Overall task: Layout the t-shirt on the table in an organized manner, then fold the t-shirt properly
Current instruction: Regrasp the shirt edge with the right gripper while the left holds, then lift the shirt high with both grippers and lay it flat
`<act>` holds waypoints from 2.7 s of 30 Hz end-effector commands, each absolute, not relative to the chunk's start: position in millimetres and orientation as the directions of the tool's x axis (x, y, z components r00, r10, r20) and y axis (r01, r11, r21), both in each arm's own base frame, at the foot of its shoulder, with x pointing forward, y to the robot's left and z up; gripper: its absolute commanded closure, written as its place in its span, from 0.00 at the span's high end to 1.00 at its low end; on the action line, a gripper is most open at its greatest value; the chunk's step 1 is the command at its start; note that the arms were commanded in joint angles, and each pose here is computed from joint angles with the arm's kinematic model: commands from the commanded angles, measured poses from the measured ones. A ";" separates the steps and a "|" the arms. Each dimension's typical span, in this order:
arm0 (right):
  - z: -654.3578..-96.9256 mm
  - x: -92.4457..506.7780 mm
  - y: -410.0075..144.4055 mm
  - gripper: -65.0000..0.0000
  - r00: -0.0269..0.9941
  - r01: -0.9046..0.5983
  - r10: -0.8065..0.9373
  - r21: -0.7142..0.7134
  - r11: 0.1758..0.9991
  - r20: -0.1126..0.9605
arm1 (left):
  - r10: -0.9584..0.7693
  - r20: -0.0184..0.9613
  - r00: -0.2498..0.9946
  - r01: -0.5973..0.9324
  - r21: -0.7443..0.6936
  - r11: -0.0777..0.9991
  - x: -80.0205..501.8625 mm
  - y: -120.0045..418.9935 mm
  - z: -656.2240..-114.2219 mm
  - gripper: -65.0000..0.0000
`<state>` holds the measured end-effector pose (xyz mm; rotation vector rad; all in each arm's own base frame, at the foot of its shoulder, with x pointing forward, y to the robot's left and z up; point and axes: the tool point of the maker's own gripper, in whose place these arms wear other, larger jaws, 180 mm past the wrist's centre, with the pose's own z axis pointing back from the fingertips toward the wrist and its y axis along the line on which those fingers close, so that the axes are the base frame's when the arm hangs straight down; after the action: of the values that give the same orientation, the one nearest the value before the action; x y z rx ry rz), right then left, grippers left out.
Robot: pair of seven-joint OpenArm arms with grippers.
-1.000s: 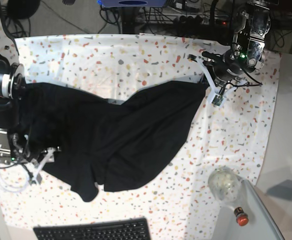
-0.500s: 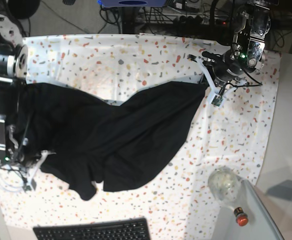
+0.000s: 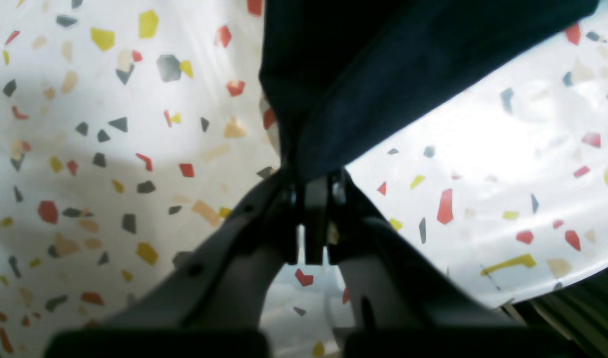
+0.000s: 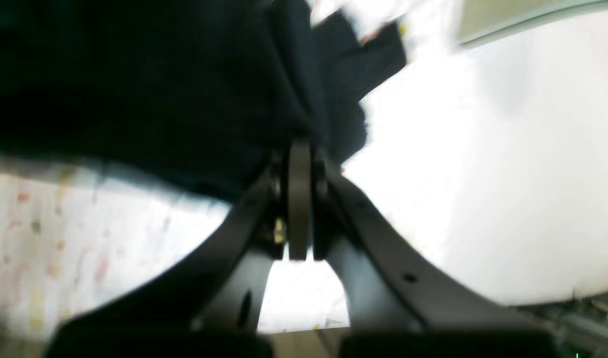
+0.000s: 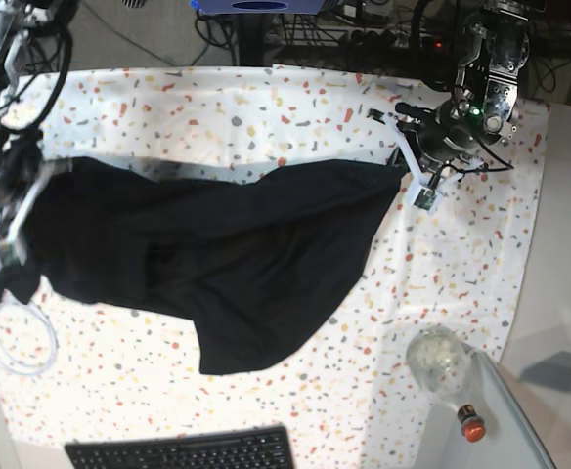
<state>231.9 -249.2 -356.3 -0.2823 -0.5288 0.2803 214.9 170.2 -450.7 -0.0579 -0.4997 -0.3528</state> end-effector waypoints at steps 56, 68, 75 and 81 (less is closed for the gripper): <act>-373.8 296.2 -284.0 0.00 0.819 -0.085 0.303 -0.420 0.904 0.486 | -0.408 0.506 0.759 0.367 0.185 0.912 240.1 193.6 -428.7 0.00; -277.3 485.4 -312.9 0.00 0.645 -0.102 0.365 -0.397 0.912 0.671 | -0.711 0.504 0.491 0.336 0.643 0.688 452.6 151.2 -313.0 0.00; -88.5 559.4 -334.6 0.00 0.375 0.020 0.422 -0.462 0.887 0.826 | -0.688 0.638 0.345 0.144 0.688 0.711 562.0 132.4 -143.7 0.00; 66.7 532.1 -344.7 0.00 0.210 0.202 0.642 -0.675 0.710 0.738 | -0.676 0.725 0.132 -0.022 0.684 0.729 567.3 114.4 -2.2 0.00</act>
<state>540.1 -333.7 38.1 -0.7323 -1.3060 0.3886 567.9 110.3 -17.9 0.6094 -1.3439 -0.5482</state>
